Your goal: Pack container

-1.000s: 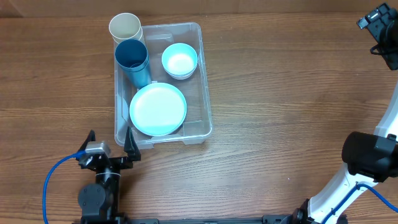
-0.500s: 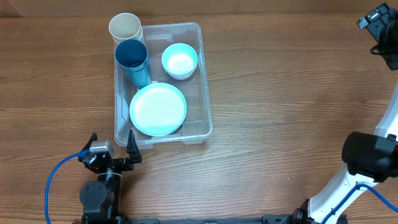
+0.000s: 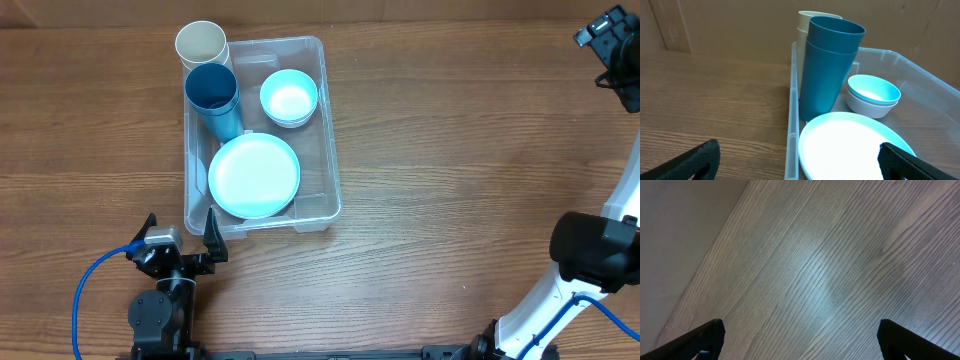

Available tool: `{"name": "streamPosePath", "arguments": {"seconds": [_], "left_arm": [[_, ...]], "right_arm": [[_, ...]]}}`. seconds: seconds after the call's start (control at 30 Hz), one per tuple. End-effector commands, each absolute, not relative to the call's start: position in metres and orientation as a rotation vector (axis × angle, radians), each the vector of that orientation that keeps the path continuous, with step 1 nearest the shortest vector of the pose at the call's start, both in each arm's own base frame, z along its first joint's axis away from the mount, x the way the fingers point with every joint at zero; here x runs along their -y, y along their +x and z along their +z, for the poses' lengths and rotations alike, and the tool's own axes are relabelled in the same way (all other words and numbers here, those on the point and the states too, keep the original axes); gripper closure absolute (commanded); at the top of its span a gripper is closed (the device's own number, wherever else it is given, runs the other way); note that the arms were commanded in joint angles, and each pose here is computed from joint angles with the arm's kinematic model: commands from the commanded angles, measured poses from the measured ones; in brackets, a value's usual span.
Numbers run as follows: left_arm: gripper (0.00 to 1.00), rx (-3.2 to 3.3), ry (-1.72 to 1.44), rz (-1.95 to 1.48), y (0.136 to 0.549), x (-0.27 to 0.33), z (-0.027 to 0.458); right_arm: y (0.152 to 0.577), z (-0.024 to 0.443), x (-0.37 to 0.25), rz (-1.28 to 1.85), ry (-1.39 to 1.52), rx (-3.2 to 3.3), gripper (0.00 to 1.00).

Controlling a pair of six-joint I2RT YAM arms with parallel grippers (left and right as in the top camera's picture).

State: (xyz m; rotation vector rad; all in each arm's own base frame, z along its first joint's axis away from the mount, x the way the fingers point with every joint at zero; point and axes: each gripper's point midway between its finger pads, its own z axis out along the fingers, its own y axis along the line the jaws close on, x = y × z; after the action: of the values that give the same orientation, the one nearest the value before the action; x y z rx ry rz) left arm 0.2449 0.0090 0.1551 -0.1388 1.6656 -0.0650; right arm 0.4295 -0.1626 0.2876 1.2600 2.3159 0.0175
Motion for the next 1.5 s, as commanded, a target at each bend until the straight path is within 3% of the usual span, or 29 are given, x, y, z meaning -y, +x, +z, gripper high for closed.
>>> {"name": "streamPosePath", "arguments": {"seconds": [0.0, 0.33, 0.43, 0.63, 0.93, 1.17, 1.47], "left_arm": [[0.00, -1.659, -0.126, -0.055, 0.245, -0.010, 0.156], [0.00, -1.659, -0.126, -0.055, 0.245, -0.010, 0.156], [0.00, -1.659, -0.126, -0.054, 0.245, -0.010, 0.156], [0.00, -1.659, -0.126, -0.055, 0.245, -0.010, 0.156], [0.00, -1.659, -0.126, -0.054, 0.245, -0.010, 0.156], [0.00, -1.659, -0.126, -0.055, 0.245, -0.010, 0.156], [0.00, -1.659, -0.126, -0.054, 0.245, -0.010, 0.156]], "right_arm": [[0.429, 0.306, 0.148, 0.031, 1.210, -2.291, 0.00], [0.434, 0.466, 0.039, 0.243, 0.714, -1.854, 0.00], [0.420, 0.487, 0.002, 0.275, 0.500, -1.748, 0.00], [0.345, 0.411, -0.012, 0.288, 0.448, -1.815, 0.00], [0.269, 0.331, -0.003, 0.354, 0.409, -1.523, 0.00], [0.250, 0.277, -0.033, 0.339, 0.089, -1.450, 0.00], [0.247, 0.207, -0.032, 0.308, 0.073, -1.503, 0.00]]}}
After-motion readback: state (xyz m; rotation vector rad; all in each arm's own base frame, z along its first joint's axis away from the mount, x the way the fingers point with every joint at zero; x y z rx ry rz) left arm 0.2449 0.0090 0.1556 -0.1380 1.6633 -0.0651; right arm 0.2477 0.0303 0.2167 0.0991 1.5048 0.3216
